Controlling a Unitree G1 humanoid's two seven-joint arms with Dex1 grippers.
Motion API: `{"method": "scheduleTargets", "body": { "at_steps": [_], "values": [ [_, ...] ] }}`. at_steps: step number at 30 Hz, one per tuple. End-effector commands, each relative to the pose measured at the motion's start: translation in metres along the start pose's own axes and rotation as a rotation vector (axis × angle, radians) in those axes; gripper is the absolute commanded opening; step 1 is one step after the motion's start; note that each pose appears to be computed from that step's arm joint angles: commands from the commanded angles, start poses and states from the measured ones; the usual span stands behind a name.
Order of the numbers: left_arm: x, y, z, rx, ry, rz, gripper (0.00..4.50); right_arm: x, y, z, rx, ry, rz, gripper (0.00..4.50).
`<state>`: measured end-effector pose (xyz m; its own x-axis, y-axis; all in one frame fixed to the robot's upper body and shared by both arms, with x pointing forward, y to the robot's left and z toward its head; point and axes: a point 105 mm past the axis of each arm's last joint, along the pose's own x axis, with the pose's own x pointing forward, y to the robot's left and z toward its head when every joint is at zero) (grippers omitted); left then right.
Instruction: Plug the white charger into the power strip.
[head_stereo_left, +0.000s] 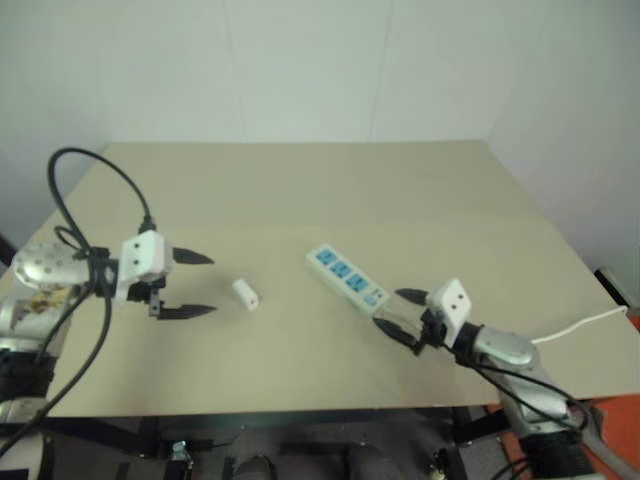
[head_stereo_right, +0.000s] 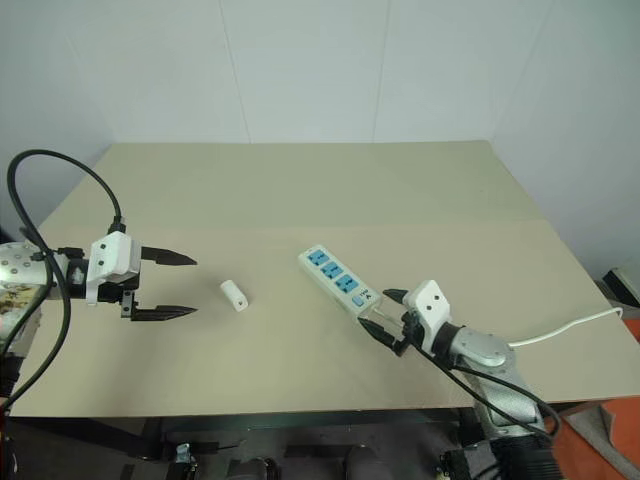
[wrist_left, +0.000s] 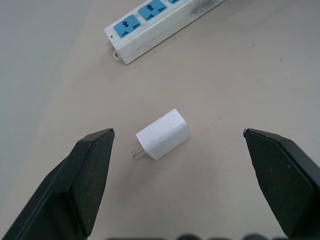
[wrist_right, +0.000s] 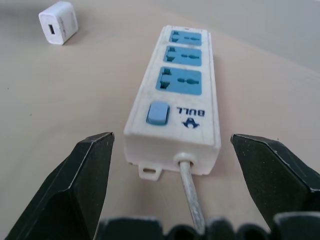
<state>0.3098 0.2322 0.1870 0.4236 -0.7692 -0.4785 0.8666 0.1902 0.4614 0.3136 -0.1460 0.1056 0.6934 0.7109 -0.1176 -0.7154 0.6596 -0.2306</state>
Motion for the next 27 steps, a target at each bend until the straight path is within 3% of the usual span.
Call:
{"method": "scheduleTargets", "body": {
  "at_steps": [1,11,27],
  "values": [
    [0.002,0.002,0.011,0.044,-0.033,0.004,4.50,0.006,0.003,0.011,-0.029,-0.037,0.005,4.45],
    [0.009,0.000,0.015,0.061,-0.057,-0.002,4.50,0.027,-0.006,0.005,0.021,-0.058,-0.072,4.45],
    [0.014,-0.002,0.021,0.075,-0.074,-0.011,4.50,0.033,0.011,-0.019,0.097,0.005,-0.040,4.45]
  ]
}}
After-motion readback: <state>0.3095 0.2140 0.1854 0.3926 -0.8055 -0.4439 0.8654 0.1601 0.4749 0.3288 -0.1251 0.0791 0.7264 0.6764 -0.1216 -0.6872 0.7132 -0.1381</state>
